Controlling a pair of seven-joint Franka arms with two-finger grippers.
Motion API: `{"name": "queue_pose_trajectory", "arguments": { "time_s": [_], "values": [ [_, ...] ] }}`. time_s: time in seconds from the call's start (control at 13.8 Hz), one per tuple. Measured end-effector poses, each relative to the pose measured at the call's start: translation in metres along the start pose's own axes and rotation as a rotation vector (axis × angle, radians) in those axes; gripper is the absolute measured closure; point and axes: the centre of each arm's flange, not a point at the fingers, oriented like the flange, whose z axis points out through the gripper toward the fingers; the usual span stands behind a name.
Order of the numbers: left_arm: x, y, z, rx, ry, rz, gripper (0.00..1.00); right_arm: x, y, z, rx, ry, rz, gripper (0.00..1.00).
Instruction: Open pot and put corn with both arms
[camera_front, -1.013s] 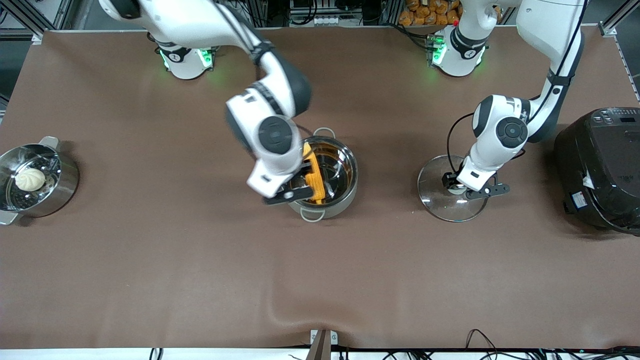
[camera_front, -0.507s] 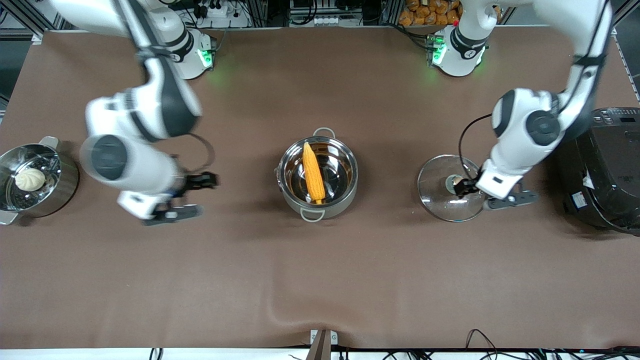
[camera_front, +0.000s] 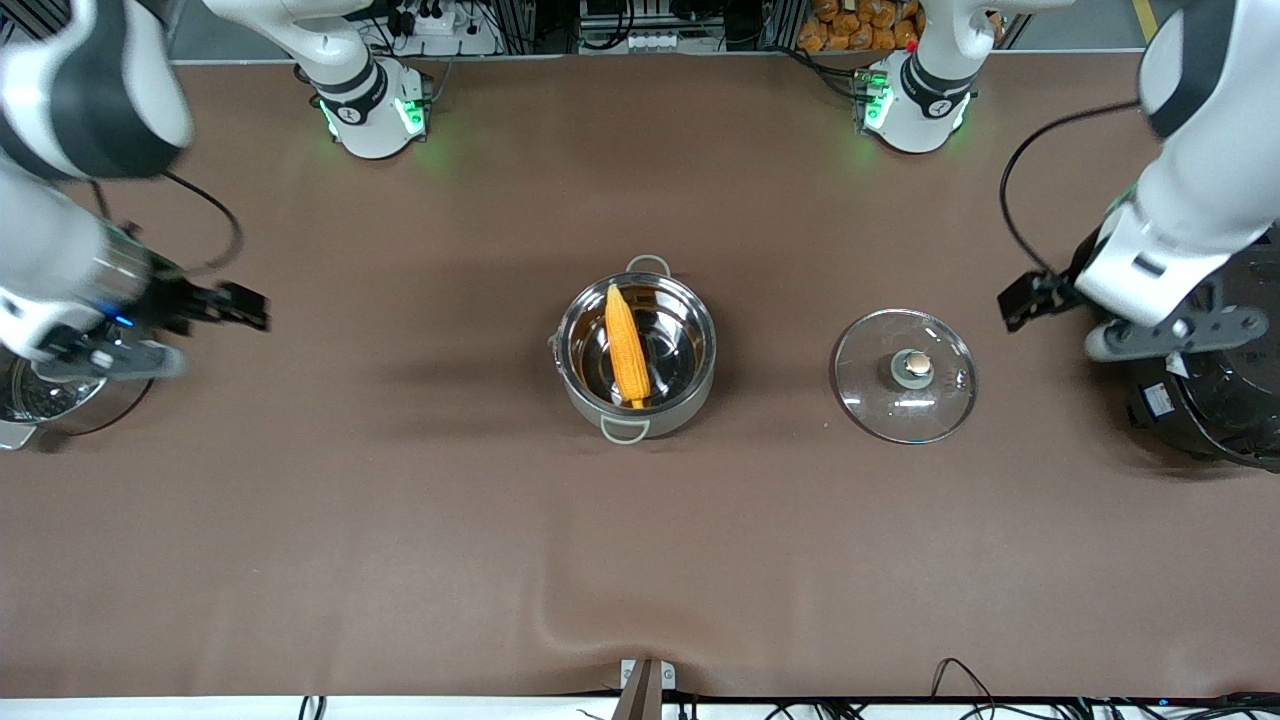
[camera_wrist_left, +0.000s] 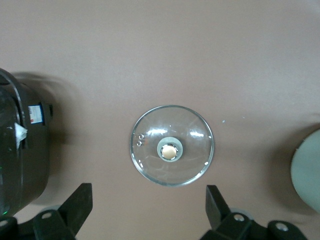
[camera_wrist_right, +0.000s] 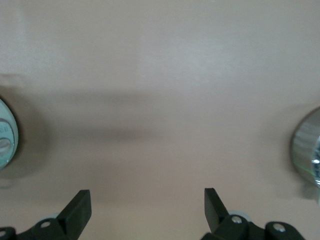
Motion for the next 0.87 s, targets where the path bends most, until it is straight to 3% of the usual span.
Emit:
{"name": "queue_pose_trajectory", "arguments": {
  "time_s": [0.14, 0.36, 0.87],
  "values": [
    [-0.011, -0.001, -0.016, 0.001, 0.0, 0.003, 0.0, -0.018, 0.019, -0.023, 0.005, 0.008, 0.014, 0.0],
    [-0.015, -0.004, -0.023, 0.001, 0.005, -0.001, 0.0, -0.038, 0.017, -0.048, 0.008, -0.033, 0.009, 0.0],
    [-0.011, -0.017, -0.034, -0.014, 0.028, -0.027, 0.0, -0.043, 0.044, -0.062, 0.012, -0.001, -0.046, 0.0]
  ]
}}
